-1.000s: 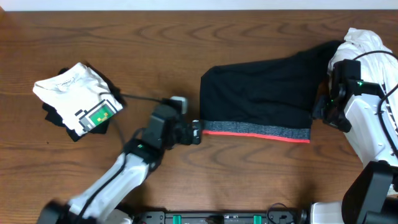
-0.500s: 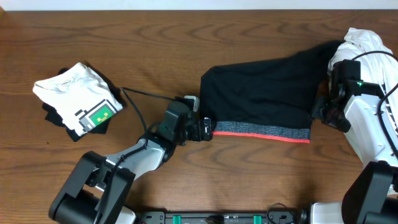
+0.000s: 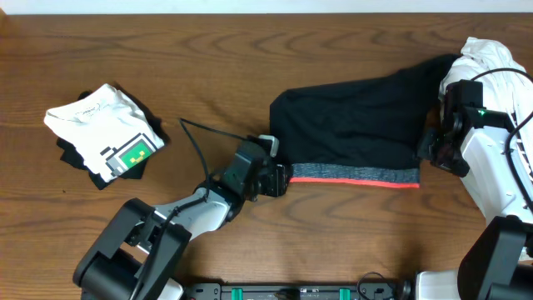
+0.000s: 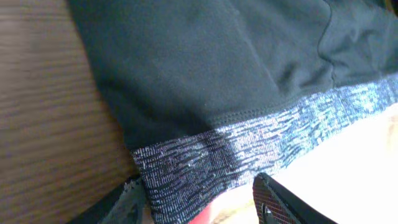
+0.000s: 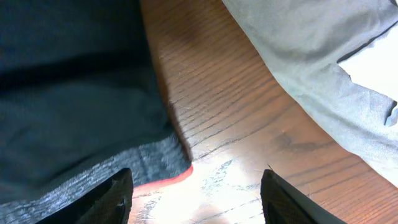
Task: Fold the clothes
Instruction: 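Grasp the grey waistband edge of the pants with the left gripper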
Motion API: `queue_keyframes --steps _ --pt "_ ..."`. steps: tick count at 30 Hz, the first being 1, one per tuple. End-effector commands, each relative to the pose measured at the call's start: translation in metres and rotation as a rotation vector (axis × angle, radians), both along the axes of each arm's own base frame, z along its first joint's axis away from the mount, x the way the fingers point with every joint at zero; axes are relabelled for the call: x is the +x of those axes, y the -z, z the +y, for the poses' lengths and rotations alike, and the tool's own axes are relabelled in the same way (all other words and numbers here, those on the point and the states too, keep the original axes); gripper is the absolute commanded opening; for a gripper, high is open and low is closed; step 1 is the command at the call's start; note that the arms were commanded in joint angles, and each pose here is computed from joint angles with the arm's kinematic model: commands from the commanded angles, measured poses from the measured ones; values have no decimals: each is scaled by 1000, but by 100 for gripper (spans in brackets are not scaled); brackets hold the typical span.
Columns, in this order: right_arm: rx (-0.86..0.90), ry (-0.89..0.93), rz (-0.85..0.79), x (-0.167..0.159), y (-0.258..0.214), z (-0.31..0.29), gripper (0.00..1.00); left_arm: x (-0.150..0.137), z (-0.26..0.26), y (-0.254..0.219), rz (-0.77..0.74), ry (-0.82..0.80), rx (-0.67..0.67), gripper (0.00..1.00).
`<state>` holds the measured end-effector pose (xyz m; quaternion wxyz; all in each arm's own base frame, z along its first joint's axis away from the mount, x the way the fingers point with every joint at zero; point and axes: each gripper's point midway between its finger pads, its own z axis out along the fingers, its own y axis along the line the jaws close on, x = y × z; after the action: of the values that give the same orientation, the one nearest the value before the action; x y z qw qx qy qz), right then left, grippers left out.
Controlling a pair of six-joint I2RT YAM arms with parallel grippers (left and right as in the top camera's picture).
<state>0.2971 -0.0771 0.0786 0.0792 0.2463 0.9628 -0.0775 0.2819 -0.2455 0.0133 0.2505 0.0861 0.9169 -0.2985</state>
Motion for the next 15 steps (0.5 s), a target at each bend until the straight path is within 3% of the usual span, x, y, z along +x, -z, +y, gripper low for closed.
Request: queue_keyframes --steps 1,3,6,9,15 --pt "-3 -6 -10 -1 -4 -1 64 -6 1 10 15 2 26 55" --pt "-3 -6 -10 -1 -4 -1 64 -6 1 10 13 -1 27 46" --pt "-3 -5 -10 -1 -4 -1 64 -6 2 10 13 -1 27 22" --pt "-2 -6 -10 -2 -4 -1 64 -6 2 10 12 -1 28 8" --pt "-2 -6 -6 -2 -4 -1 64 -3 5 8 1 -17 36 6"
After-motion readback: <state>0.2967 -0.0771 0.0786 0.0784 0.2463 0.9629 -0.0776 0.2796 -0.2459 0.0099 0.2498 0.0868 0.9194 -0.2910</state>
